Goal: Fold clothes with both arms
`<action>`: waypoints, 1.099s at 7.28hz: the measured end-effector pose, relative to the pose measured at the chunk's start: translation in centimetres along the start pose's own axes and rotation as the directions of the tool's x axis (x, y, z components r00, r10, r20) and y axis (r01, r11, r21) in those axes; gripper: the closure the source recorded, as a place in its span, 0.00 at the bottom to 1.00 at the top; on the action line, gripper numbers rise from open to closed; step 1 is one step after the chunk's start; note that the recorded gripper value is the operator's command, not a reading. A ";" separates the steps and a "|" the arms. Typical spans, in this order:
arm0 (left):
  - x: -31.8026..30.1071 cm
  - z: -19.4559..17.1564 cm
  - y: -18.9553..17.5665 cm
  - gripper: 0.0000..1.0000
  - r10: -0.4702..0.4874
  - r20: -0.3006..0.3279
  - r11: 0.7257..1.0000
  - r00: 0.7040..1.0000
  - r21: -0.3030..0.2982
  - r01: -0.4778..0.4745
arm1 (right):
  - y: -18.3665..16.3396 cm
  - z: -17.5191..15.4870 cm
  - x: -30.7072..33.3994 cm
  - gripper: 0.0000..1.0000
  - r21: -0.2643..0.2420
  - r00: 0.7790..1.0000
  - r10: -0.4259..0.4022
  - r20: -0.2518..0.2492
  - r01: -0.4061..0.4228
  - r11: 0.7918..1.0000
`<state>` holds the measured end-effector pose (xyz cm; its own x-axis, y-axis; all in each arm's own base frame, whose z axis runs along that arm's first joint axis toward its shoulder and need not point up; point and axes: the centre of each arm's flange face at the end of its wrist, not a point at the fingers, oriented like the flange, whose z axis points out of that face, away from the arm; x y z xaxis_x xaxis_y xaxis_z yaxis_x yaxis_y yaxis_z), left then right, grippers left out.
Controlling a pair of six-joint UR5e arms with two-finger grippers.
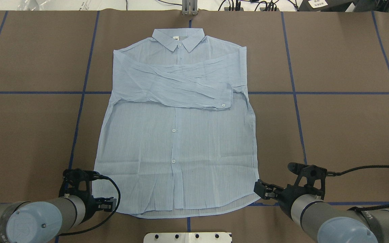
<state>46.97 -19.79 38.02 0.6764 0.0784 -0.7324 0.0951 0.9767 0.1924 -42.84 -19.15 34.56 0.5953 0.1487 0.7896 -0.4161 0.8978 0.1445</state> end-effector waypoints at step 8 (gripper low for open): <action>-1.3 0.0 0.1 1.00 0.001 0.022 1.000 1.000 -0.004 -0.001 | 0.1 0.6 0.3 0.00 0.009 1.000 -0.003 -0.006 0.003 1.000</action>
<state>46.12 -19.76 39.04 0.6921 0.0754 -0.7178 0.0917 0.9773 0.1910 -43.18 -19.25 35.17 0.6008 0.1489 0.7854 -0.4203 0.8946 0.1519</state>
